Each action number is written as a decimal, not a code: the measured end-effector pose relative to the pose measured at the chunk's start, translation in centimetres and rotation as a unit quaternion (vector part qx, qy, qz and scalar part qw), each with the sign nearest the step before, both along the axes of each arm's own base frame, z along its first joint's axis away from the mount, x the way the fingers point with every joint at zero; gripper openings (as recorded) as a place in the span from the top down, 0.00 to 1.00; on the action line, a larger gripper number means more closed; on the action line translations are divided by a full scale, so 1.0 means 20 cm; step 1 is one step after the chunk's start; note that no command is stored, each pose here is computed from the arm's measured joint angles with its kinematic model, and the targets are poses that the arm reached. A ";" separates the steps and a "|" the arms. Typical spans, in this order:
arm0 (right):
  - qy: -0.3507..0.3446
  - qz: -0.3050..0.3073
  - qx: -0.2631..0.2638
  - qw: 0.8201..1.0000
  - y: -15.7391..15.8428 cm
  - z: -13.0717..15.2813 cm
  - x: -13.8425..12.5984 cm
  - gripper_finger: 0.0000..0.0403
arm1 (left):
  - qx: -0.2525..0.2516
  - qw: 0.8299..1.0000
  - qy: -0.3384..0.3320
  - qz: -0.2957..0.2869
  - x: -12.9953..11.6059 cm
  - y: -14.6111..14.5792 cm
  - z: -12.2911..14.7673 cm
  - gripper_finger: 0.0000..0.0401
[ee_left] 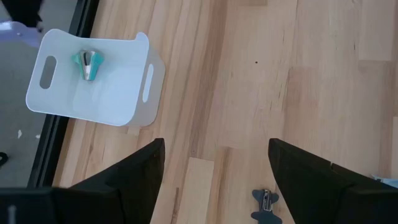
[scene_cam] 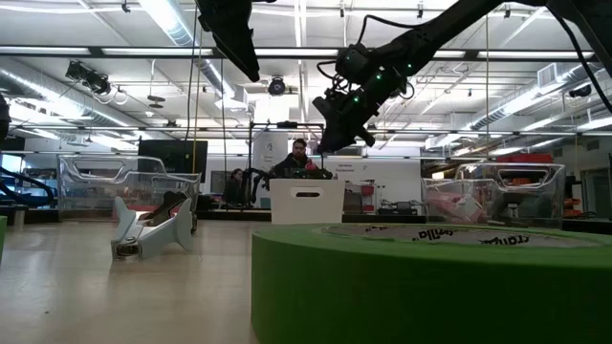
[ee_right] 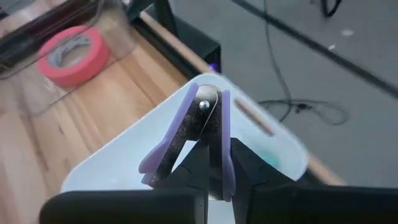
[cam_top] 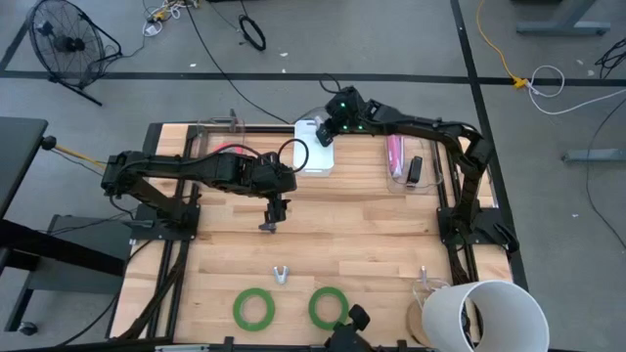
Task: Pick and place Stapler, Stapler remover, tape
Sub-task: Put the purple staple remover into the white bin, then put the black staple remover into the white bin, then put the light blue staple remover into the white bin
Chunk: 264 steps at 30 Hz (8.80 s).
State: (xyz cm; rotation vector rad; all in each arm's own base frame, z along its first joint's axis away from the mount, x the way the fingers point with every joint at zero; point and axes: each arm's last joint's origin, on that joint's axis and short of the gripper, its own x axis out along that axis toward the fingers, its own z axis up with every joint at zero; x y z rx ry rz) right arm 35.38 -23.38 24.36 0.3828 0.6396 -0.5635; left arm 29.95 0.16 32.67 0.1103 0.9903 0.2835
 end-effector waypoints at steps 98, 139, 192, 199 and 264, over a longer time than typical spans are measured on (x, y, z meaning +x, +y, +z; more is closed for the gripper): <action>-0.098 0.393 -0.022 0.914 1.52 0.57 -0.46 0.66 | -0.012 1.000 -0.016 -0.009 0.01 0.00 0.01 0.28; -0.062 0.386 -0.014 0.920 1.54 0.54 -0.48 0.66 | -0.005 0.955 0.297 -0.009 0.04 -0.24 -0.74 0.28; -0.062 0.370 -0.043 0.926 1.53 0.54 -0.48 0.66 | 0.059 0.980 0.179 -0.060 0.23 -0.10 -0.66 0.66; -0.062 0.371 -0.042 0.925 1.53 0.54 -0.48 0.66 | 0.063 0.988 0.132 -0.044 0.33 0.21 -0.44 0.66; -0.051 0.379 -0.053 0.923 1.53 0.53 -0.48 0.66 | -0.109 0.975 -0.094 0.168 0.35 1.17 -0.50 0.49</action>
